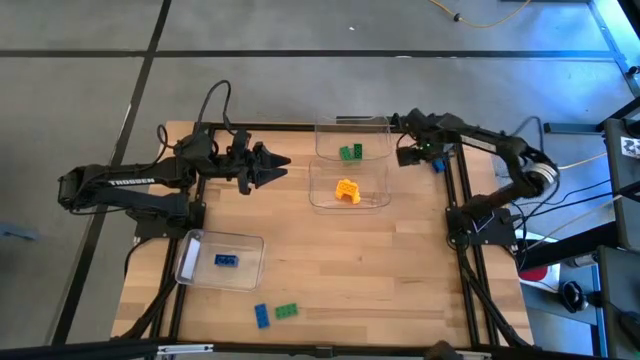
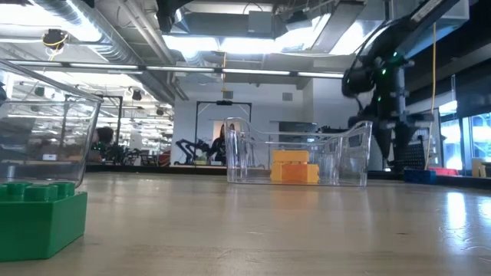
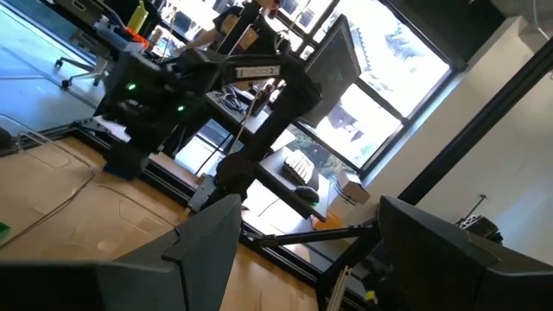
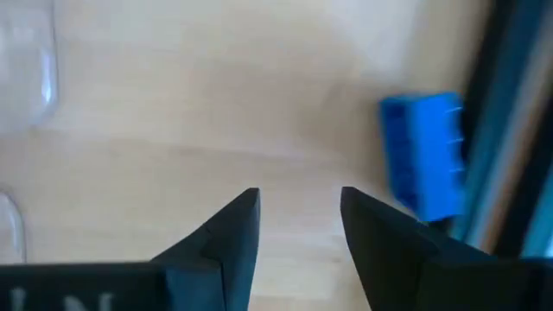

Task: Sort & place blocks by color
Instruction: Put the top blue game piece into the bottom bottom transparent bin

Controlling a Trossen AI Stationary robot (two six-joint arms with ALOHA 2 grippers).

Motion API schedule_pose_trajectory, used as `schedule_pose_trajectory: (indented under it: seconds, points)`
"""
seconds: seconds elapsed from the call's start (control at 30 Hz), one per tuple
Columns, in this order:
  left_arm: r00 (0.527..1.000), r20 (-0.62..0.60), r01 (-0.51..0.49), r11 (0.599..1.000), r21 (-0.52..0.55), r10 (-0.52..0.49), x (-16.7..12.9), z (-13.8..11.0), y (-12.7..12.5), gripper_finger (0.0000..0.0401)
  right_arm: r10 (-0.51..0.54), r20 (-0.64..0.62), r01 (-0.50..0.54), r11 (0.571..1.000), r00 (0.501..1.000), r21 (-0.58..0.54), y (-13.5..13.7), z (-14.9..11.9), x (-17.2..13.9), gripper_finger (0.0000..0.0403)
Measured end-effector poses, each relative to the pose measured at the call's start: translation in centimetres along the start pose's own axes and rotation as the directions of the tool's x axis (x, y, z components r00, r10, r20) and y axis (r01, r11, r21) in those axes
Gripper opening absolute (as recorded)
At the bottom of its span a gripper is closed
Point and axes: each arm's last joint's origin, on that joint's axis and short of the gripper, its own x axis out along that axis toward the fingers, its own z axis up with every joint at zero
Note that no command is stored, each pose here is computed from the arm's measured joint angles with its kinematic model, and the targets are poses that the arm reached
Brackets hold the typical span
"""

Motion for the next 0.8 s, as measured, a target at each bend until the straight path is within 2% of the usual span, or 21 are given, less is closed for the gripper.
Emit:
schedule_pose_trajectory:
  seconds: [0.13, 0.23, 0.3, 0.4, 0.53, 0.67, 0.8]
  points:
    - [1.0, 0.005, -0.006, 1.0, 0.002, 0.006, 0.0, 0.0, 0.0, 0.0266, -0.082, 0.078, 0.079, 0.996, 0.994, 0.05, -1.4, -1.1, -2.3, 0.0168]
    - [1.0, 0.012, -0.014, 1.0, 0.026, 0.014, 0.0, 0.0, 0.0, 0.0266, -0.123, 0.128, 0.122, 0.992, 0.984, 0.017, -1.7, -2.0, -3.3, 0.0167]
    - [0.999, 0.022, -0.027, 0.999, 0.036, 0.026, 0.0, 0.1, 0.1, 0.0266, -0.175, 0.185, 0.171, 0.985, 0.967, 0.038, -1.9, -2.3, -3.6, 0.0167]
    - [0.999, 0.026, -0.032, 0.999, 0.038, 0.031, 0.0, 0.1, 0.1, 0.0266, -0.225, 0.197, 0.211, 0.974, 0.954, 0.086, -2.0, -2.7, -3.2, 0.0167]
    - [0.999, 0.026, -0.032, 0.999, 0.038, 0.031, 0.0, 0.1, 0.1, 0.0266, -0.17, 0.152, 0.159, 0.984, 0.974, 0.078, -2.0, -3.2, -1.9, 0.0167]
    - [0.999, 0.026, -0.032, 0.998, 0.047, 0.031, 0.0, 0.1, 0.1, 0.0266, -0.218, 0.148, 0.209, 0.975, 0.965, 0.071, -2.4, -3.9, -0.5, 0.0167]
    - [0.999, 0.027, -0.033, 0.998, 0.053, 0.032, 0.0, 0.1, 0.1, 0.0266, -0.222, 0.152, 0.2, 0.969, 0.963, 0.146, -2.8, -3.8, -0.1, 0.0167]
